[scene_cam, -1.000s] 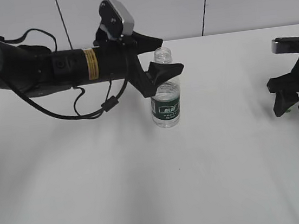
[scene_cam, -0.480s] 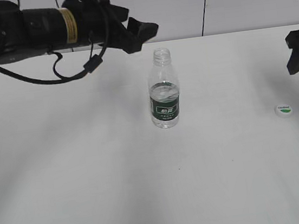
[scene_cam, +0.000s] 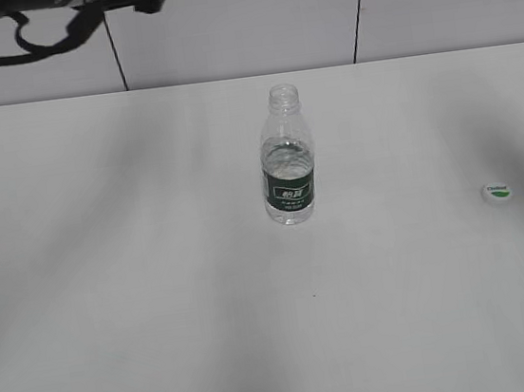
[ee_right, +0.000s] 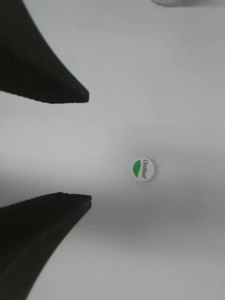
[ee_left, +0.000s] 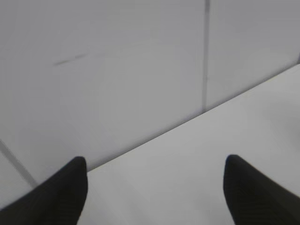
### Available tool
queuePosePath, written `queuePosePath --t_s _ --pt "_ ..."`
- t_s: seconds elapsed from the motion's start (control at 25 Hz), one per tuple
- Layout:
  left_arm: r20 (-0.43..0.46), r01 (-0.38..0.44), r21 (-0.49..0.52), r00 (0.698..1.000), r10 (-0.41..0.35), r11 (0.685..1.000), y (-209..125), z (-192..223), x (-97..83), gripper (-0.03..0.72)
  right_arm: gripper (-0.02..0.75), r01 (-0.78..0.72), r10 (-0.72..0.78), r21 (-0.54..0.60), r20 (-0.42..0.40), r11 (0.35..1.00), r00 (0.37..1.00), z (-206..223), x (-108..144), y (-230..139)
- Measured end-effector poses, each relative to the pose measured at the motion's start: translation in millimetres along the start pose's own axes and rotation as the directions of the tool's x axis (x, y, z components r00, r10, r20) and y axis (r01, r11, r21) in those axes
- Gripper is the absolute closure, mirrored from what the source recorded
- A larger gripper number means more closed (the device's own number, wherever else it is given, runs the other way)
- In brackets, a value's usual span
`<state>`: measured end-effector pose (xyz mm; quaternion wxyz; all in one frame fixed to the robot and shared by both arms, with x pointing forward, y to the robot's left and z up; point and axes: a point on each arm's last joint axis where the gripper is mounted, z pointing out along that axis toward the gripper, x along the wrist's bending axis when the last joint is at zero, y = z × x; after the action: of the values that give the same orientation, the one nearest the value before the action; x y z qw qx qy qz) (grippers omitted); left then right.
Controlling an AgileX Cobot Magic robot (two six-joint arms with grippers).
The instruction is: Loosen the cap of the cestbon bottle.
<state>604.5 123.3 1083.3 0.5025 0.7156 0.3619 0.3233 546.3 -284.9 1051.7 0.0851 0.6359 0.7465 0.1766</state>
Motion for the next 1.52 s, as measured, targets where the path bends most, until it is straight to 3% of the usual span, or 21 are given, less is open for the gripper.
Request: queuePosePath --t_s 0.08,0.16,0.24,0.32,0.44,0.56,0.72,0.8,0.88,0.96,1.04,1.24,1.36,1.44,1.52 --pt "-0.137 0.023 0.068 0.990 -0.013 0.997 2 -11 12.5 0.157 0.272 0.003 -0.002 0.024 -0.008 1.000 1.000 -5 2 -4" --pt "-0.295 0.046 0.160 0.955 0.004 0.986 0 -24 27.1 0.167 0.272 0.004 -0.003 0.058 -0.017 0.998 1.000 -8 3 -8" --pt "-0.436 0.092 0.280 0.899 0.041 0.956 -7 -39 41.5 0.186 0.272 0.006 -0.004 0.089 -0.026 0.996 1.000 -11 4 -12" --pt "-0.494 0.154 0.393 0.867 0.067 0.906 -15 -53 51.1 0.213 0.272 0.008 -0.005 0.111 -0.033 0.994 0.999 -14 6 -15" --pt "-0.497 0.290 0.547 0.867 0.026 0.785 -33 -68 57.3 0.243 0.272 0.011 -0.006 0.139 -0.041 0.990 0.999 -18 7 -19" --pt "-0.482 0.420 0.642 0.872 -0.089 0.641 -49 -78 60.1 0.260 0.272 0.014 -0.005 0.177 -0.051 0.984 0.999 -23 9 -24" --pt "-0.518 0.523 0.704 0.841 -0.156 0.481 -65 -97 80.0 0.264 0.272 0.022 -0.015 0.173 -0.044 0.985 0.999 -30 10 -27" --pt "-0.542 0.563 0.733 0.823 -0.173 0.381 -72 -111 92.6 0.268 0.272 0.006 0.000 0.164 -0.035 0.987 0.999 -34 10 -28" --pt "-0.549 0.577 0.748 0.815 -0.185 0.328 -77 -120 102.1 0.271 0.272 -0.022 0.027 0.146 -0.027 0.989 0.999 -40 11 -30" --pt "-0.551 0.583 0.746 0.812 -0.193 0.321 -76 -128 106.7 0.272 0.272 -0.042 0.045 0.127 -0.022 0.991 0.999 -48 13 -36" --pt "-0.542 0.574 0.746 0.818 -0.194 0.338 -73 -139 104.1 0.272 0.272 -0.048 0.050 0.111 -0.020 0.993 0.999 -55 16 -47" --pt "-0.527 0.561 0.738 0.826 -0.199 0.375 -74 -189 76.8 0.272 0.271 -0.051 0.053 0.083 -0.017 0.995 0.998 -71 25 -96" --pt "-0.528 0.560 0.700 0.824 -0.207 0.443 -74 -232 54.3 0.272 0.271 -0.046 0.047 0.052 -0.014 0.998 0.999 -78 31 -130" --pt "-0.528 0.554 0.651 0.822 -0.216 0.519 -73 -264 37.9 0.272 0.271 -0.039 0.039 0.006 -0.010 0.999 0.999 -85 35 -152" --pt "-0.526 0.540 0.572 0.819 -0.230 0.618 -71 -298 20.3 0.272 0.271 -0.027 0.027 -0.067 -0.003 0.997 1.000 -94 39 -175"
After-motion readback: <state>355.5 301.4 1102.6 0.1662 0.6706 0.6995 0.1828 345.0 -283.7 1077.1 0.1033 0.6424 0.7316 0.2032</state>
